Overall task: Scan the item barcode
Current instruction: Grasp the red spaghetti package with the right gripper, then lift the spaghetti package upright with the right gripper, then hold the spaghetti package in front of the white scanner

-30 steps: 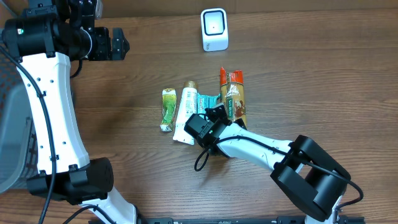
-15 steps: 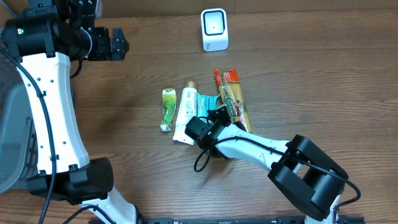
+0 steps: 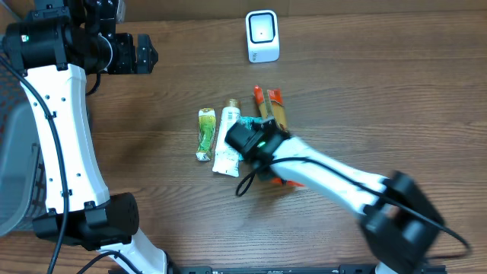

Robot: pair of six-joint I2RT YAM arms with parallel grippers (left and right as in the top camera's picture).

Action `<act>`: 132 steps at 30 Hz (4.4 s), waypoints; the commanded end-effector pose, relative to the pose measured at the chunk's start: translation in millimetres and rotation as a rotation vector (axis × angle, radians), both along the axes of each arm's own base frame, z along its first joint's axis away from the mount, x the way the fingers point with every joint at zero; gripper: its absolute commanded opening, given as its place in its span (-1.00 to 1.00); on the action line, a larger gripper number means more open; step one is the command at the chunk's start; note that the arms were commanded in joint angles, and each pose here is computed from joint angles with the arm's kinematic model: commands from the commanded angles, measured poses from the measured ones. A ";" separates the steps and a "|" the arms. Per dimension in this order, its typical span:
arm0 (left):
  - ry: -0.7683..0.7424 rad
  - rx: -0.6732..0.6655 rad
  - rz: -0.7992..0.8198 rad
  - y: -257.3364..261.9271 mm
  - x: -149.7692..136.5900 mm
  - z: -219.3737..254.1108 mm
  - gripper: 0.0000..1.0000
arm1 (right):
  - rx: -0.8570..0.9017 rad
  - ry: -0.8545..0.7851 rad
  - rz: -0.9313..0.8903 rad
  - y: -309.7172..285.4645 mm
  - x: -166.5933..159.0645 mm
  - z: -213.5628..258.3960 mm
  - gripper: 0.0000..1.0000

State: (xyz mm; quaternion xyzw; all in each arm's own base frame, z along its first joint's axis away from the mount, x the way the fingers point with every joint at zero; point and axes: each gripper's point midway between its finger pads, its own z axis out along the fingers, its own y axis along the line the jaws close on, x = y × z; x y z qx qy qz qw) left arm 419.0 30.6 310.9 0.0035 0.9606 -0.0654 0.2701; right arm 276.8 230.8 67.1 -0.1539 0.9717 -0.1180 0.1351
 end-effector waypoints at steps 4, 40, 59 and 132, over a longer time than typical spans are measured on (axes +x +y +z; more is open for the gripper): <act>-0.025 0.016 -0.016 -0.4 -2.0 8.0 0.99 | 0.646 0.177 0.077 41.2 3.1 90.3 -0.92; -0.025 0.016 -0.015 0.0 -2.0 8.0 0.99 | 1.066 0.237 -0.106 -72.5 32.2 8.3 0.47; -0.025 0.016 -0.015 0.0 -2.0 8.0 0.99 | 0.496 0.179 0.097 -53.3 23.7 -58.0 0.96; -0.024 0.016 -0.016 -0.2 -1.9 7.7 0.99 | 0.617 -0.329 -0.023 -56.6 100.6 174.4 -0.93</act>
